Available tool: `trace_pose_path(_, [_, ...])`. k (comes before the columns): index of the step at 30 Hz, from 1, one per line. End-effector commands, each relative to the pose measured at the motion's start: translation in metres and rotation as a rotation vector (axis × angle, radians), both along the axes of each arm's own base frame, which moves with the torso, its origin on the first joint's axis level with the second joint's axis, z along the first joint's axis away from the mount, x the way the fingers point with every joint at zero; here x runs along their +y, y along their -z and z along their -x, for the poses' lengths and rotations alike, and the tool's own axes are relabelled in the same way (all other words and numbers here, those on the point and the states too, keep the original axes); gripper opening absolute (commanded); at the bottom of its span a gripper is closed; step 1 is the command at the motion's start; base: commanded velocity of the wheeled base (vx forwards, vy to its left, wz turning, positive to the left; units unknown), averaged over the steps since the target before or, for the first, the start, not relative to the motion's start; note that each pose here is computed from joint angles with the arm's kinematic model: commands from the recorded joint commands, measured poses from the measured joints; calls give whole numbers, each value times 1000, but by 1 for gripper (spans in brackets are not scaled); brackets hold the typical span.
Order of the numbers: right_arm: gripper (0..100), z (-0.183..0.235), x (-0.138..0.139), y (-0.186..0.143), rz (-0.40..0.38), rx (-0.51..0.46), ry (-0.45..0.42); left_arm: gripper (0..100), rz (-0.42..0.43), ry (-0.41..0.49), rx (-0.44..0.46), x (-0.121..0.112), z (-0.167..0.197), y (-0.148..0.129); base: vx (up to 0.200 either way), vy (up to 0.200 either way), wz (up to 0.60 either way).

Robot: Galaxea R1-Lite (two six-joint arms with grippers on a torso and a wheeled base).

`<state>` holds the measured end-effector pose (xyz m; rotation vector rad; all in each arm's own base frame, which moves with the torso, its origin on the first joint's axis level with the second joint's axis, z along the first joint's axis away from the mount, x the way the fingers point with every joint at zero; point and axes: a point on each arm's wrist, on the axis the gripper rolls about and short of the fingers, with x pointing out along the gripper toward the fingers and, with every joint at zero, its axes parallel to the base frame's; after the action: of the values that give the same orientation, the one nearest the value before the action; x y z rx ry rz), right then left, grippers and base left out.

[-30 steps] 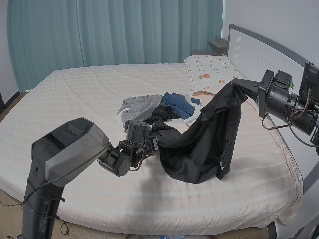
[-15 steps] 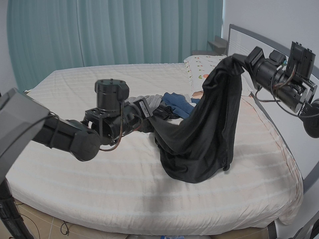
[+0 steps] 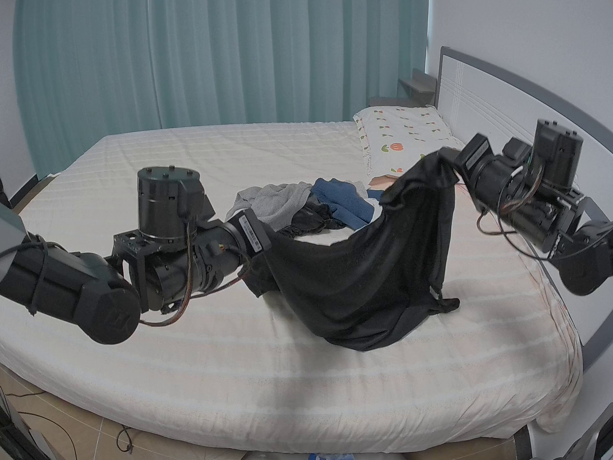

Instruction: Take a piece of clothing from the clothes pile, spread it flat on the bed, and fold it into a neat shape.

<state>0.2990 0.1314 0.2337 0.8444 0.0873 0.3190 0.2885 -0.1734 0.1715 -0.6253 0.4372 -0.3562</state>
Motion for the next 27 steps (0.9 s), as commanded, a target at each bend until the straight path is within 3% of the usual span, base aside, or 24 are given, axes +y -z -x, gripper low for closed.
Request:
trace_pose_path(1, [0,-1,3,48,22,146,-1,0,23,42,103,3,13,20,0,0,0])
trace_pose_path(5, [0,5,1,58,38,184,-2,0,25,71,140,4,16,34,0,0,0])
trace_pose_path(12, [0,6,-3,72,55,230,12,0,83,62,131,5,17,48,-200,0,0])
trace_pose_path(23, [0,11,-8,87,24,299,22,0,130,25,146,7,10,58,0,0,0])
trace_pose_path(27, [0,11,-9,87,25,299,26,0,138,5,145,11,7,57,0,200,0])
